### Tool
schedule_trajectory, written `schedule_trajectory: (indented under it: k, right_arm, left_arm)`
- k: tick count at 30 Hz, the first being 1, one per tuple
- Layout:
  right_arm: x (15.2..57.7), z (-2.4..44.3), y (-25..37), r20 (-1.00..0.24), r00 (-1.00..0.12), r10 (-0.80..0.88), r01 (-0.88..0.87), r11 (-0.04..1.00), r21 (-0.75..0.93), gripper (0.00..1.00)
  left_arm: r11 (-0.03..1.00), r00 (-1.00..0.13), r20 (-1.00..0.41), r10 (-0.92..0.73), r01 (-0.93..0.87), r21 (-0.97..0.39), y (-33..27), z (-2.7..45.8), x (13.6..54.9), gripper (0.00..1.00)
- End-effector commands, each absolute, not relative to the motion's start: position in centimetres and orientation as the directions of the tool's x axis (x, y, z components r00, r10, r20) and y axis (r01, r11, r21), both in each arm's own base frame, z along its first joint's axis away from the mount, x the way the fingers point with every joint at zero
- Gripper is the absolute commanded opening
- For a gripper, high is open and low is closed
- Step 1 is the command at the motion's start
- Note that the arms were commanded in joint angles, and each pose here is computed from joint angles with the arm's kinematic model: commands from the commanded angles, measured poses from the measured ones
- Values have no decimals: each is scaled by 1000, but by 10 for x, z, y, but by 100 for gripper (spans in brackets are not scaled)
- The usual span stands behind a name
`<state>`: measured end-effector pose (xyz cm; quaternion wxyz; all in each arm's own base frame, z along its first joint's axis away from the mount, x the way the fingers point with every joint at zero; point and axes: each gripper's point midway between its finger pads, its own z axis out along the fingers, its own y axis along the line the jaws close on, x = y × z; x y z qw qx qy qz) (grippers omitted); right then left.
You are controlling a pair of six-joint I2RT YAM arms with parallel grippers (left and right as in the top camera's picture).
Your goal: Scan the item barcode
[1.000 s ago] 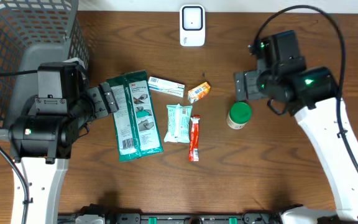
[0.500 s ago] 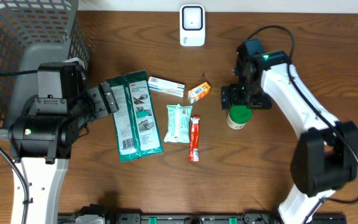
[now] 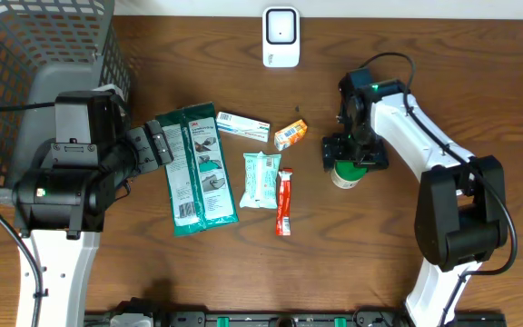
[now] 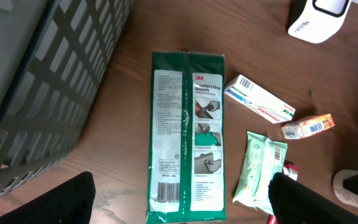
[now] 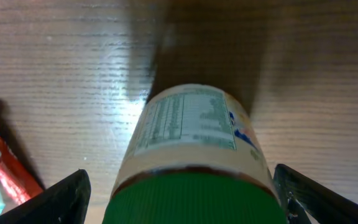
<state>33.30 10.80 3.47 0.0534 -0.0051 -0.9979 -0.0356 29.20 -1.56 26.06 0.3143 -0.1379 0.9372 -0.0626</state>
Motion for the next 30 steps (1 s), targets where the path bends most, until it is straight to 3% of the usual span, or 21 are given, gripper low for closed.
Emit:
schedule_trajectory:
  k: [1,7,11,17,22,26,30]
  right_arm:
    - [326,23,105,127,-991,30,38,997,60,86]
    - [330,21,106,107,-994,28,36,997,66,72]
    - [336,30,107,79,-997,4,10,997,76,51]
    - [348,90,111,-77,-997,-11,-20,993,117,49]
    - [336,132,108,-156,-987,-31,-52,990,133,40]
    - [329,160,106,-219,-975,-27,-61,987,146,22]
    - [325,185,105,-280,-959,-34,-81,984,156,20]
  left_arm:
    - [960,-762,-584,-280,-211,-185,-13,264,293,90]
    - [960,-762,-584,-280,-210,-185,-13,264,293,90]
    - [960,-762,-583,-280,-211,-185,-13,263,293,90]
    - [960,-762,-584,-280,-210,-185,-13,264,293,90]
    - [960,-762,-584,-280,-211,-185,-13,264,293,90]
    - [960,-762,-583,-280,-211,-185,-13,263,293,90]
    - [960,-762,-583,-280,-211,-185,-13,263,293,90]
